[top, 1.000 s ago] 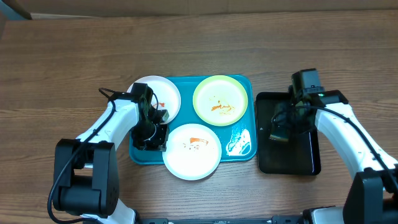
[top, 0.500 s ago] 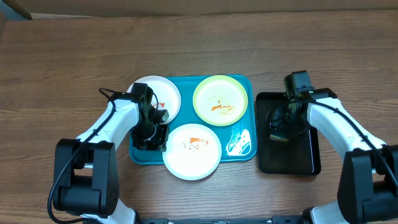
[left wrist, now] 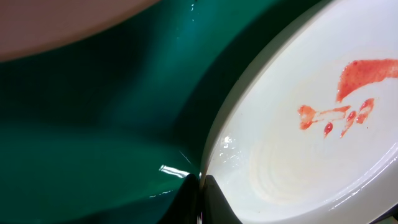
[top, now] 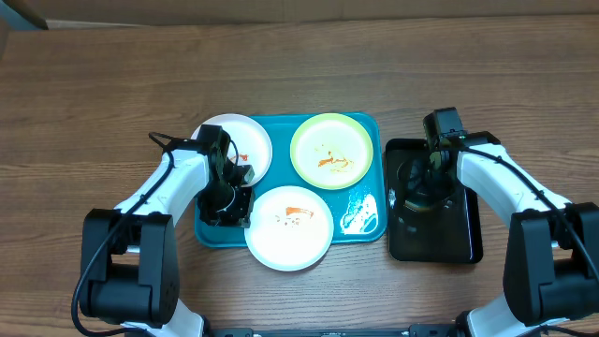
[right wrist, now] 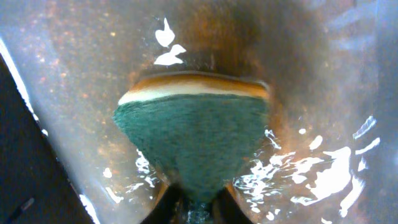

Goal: Clean dirty plates on tray and stack at the side
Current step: 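Lower right gripper into black tray and grasp the green sponge, then lift the sponge with right gripper and carry it over the white plate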

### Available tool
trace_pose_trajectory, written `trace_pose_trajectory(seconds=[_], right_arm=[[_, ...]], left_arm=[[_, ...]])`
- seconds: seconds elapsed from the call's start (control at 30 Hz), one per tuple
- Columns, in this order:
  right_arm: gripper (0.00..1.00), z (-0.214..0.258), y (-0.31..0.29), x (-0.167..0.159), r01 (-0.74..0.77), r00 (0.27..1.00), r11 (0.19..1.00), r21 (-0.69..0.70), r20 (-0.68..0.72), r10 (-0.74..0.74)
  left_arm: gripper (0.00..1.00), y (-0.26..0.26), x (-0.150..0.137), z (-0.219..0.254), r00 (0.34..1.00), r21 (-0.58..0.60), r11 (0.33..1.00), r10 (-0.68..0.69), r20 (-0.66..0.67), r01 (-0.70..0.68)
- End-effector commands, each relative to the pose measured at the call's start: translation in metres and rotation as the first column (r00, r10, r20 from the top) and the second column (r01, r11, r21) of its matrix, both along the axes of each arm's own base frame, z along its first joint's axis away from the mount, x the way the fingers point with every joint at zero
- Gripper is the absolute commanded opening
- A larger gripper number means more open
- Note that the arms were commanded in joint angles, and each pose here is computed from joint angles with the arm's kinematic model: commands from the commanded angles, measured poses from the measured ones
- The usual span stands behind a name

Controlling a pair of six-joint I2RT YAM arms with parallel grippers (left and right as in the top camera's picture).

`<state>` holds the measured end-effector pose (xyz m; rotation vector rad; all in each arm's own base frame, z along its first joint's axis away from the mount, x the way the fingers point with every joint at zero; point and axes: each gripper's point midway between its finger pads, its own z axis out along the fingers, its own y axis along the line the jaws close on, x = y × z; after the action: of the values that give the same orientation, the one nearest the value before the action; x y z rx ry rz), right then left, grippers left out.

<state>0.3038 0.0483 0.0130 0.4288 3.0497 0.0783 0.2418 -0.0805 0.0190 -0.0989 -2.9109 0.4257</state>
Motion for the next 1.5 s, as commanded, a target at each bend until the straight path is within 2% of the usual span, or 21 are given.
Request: trace_pose_trajectory(seconds=[0.0,0.17,0.33,0.6,0.77,0.93,1.0,1.07,1.1,1.2,1.27,1.33,1.4,1.47], right_arm=[[0.07,-0.003,-0.001,0.001,0.001,1.000,1.000,-0.014,-0.017,-0.001],[0.04,-0.019,-0.002,-0.009,0.000,0.998,1.000,-0.021,-0.070,-0.001],[0.04,-0.010,-0.002,-0.005,0.000,0.999,1.000,-0.018,-0.054,-0.001],[0.04,0.056,0.002,0.023,0.002,0.996,1.000,0.002,0.089,-0.002],[0.04,0.088,0.006,0.020,-0.005,0.989,0.999,0.036,0.145,-0.001],[0.04,0.086,0.012,0.007,-0.014,0.996,0.997,0.071,0.093,0.007],[0.04,0.087,0.022,0.005,-0.111,0.990,0.987,0.114,0.098,0.100],[0.04,0.089,0.030,0.008,-0.144,0.985,0.978,0.150,0.121,0.127],[0.04,0.089,0.029,0.009,-0.145,0.984,0.978,0.148,0.123,0.127],[0.04,0.085,0.001,0.005,0.068,0.994,0.998,0.018,0.085,-0.069],[0.04,0.090,0.031,0.009,-0.146,0.984,0.977,0.154,0.126,0.127],[0.04,0.087,0.015,0.009,-0.020,0.995,0.996,0.087,0.101,0.011],[0.04,0.090,0.032,0.009,-0.125,0.987,0.978,0.165,0.121,0.105],[0.04,0.086,0.016,0.006,-0.042,0.995,0.995,0.087,0.092,0.034]], left_arm=[[0.04,-0.004,0.006,0.002,1.000,-0.001,1.000,-0.006,0.012,0.006],[0.04,-0.004,0.006,0.002,1.000,-0.001,1.000,-0.006,0.012,0.006],[0.04,-0.004,0.006,0.002,1.000,-0.001,1.000,-0.007,0.012,0.007],[0.04,-0.004,0.006,0.002,1.000,-0.001,1.000,-0.007,0.013,0.007],[0.04,-0.004,0.006,0.002,1.000,-0.001,1.000,-0.007,0.014,0.007],[0.04,-0.004,0.006,0.002,1.000,-0.001,1.000,-0.007,0.014,0.007],[0.04,-0.004,0.006,0.002,1.000,-0.001,1.000,-0.006,0.014,0.006],[0.04,-0.004,0.006,0.002,1.000,-0.002,1.000,-0.007,0.016,0.007],[0.04,-0.004,0.006,0.002,1.000,-0.001,1.000,-0.007,0.015,0.007],[0.04,-0.004,0.006,0.002,1.000,-0.002,1.000,-0.007,0.012,0.007],[0.04,-0.004,0.006,0.002,1.000,-0.001,1.000,-0.007,0.013,0.007],[0.04,-0.004,0.006,0.002,1.000,-0.001,1.000,-0.007,0.013,0.007],[0.04,-0.004,0.006,0.002,1.000,-0.001,1.000,-0.007,0.013,0.007],[0.04,-0.004,0.006,0.002,1.000,-0.001,1.000,-0.007,0.013,0.007]])
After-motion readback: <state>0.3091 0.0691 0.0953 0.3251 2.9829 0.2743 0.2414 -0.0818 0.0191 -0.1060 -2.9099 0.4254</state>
